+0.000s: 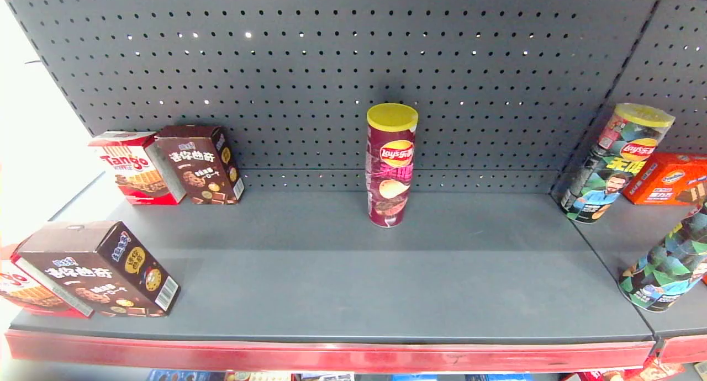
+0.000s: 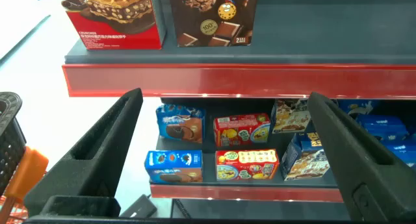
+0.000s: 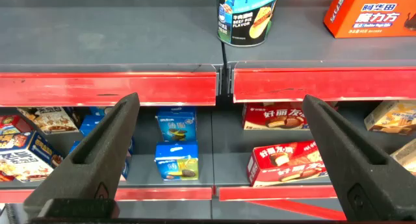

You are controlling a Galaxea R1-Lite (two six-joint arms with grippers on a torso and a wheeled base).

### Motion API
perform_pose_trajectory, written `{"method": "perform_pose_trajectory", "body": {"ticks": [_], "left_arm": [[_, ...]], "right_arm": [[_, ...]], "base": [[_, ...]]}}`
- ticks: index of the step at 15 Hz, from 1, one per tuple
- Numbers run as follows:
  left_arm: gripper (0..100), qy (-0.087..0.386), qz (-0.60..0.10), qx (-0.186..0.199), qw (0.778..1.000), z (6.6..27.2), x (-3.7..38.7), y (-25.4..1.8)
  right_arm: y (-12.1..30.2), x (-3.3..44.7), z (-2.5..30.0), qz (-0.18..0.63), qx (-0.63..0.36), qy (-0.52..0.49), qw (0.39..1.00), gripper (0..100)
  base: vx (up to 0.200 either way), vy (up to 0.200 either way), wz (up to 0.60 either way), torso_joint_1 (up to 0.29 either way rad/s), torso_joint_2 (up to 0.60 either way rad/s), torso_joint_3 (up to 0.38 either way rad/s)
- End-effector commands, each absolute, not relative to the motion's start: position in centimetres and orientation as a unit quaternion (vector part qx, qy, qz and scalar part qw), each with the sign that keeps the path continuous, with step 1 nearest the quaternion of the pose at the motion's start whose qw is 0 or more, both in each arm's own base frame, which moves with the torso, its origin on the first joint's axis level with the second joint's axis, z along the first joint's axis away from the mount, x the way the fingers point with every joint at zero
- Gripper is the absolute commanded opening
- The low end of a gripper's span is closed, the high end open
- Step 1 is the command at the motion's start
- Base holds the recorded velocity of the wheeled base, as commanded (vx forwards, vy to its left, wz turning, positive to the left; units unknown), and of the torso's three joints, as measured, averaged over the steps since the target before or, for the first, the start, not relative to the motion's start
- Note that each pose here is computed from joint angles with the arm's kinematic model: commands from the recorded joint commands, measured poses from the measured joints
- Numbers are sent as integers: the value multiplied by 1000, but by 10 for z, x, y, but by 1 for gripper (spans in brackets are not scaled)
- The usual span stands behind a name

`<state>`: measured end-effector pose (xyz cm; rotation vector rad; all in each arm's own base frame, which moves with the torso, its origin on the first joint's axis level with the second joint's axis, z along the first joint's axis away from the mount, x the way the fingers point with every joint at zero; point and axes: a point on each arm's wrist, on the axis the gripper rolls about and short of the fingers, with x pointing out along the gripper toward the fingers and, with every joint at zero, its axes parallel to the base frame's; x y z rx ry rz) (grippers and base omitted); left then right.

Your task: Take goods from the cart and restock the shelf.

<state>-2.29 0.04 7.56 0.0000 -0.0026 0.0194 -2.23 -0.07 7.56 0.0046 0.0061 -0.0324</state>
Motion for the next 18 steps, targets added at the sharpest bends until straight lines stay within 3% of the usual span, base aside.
{"method": "perform_pose_trajectory", "body": {"ticks": [1, 6, 18], "left_arm": [[100, -2, 10, 0, 1000, 76, -23, 0], [100, -2, 10, 0, 1000, 76, -23, 0], [100, -2, 10, 0, 1000, 76, -23, 0]], "right_arm": [[-1, -22, 76, -16, 2, 4, 1000, 100], [-1, -22, 76, -17, 1, 3, 1000, 100], [-1, -22, 76, -18, -2, 3, 1000, 100]], "base": [[0, 0, 0, 0, 0, 0], [0, 0, 0, 0, 0, 0], [0, 0, 600, 4, 1, 2]]}}
